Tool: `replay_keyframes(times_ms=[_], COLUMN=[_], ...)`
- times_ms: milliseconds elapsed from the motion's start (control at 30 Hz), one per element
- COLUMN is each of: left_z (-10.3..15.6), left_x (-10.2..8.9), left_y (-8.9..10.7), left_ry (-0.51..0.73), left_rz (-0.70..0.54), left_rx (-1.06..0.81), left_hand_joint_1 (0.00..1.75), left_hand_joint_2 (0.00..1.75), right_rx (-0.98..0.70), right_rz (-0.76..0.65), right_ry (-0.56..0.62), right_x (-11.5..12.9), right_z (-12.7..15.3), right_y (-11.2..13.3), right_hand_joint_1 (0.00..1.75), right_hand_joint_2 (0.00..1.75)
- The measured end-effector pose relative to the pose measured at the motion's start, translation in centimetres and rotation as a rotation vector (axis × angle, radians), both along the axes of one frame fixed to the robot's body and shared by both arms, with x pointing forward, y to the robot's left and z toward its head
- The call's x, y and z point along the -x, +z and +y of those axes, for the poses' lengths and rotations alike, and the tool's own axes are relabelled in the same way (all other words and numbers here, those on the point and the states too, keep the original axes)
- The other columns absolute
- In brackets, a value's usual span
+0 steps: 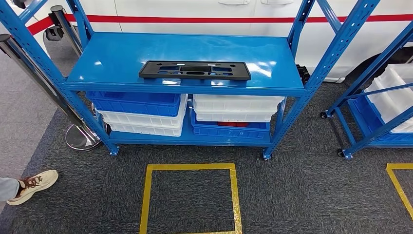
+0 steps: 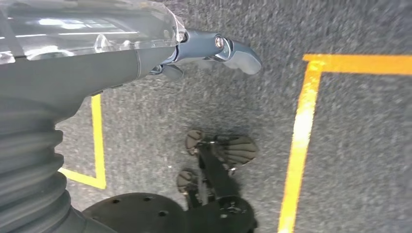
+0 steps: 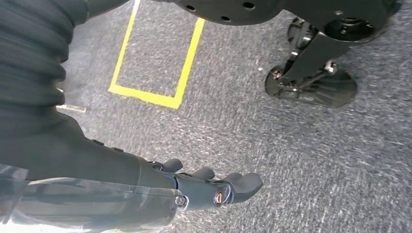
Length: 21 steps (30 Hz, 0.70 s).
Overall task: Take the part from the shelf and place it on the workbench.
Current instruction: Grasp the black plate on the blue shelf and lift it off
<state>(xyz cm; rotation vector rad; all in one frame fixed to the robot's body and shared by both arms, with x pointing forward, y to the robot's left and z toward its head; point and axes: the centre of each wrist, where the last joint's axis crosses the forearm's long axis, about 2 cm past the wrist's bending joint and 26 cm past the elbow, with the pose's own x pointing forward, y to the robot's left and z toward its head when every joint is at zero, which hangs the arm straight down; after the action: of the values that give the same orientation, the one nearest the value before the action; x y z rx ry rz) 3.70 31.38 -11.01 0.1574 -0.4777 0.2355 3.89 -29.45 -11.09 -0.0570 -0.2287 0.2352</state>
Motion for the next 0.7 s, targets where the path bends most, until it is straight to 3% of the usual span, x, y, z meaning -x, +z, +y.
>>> replay_keyframes(times_ms=[167,267,300,400,700], left_z=[0.2,0.3,0.4,0.4,0.2], left_x=[-0.3,-0.3,-0.3,-0.4,-0.7], left_y=[0.0,0.0,0.0,0.0,0.0], left_ry=[0.057,0.100,0.115,0.150,0.173], left_rz=[-0.023,-0.022,-0.021,-0.020,-0.028], left_rx=[-0.021,-0.034,-0.037,-0.039,-0.030], left_hand_joint_1=[0.00,0.00,0.00,0.00,0.00], left_hand_joint_2=[1.75,0.44,0.00,0.00,0.00], right_rx=[0.005,0.007,0.005,-0.025,-0.063], right_rz=[0.025,0.038,0.034,-0.014,-0.276], right_ry=[0.040,0.063,0.067,0.063,0.013], right_x=[-0.3,-0.6,-0.7,-1.2,-5.3], right_z=[0.2,0.1,0.1,0.1,-1.7], right_y=[0.0,0.0,0.0,0.1,1.2], right_hand_joint_1=[0.00,0.00,0.00,0.00,0.00], right_hand_joint_2=[1.75,1.75,1.31,0.00,0.00])
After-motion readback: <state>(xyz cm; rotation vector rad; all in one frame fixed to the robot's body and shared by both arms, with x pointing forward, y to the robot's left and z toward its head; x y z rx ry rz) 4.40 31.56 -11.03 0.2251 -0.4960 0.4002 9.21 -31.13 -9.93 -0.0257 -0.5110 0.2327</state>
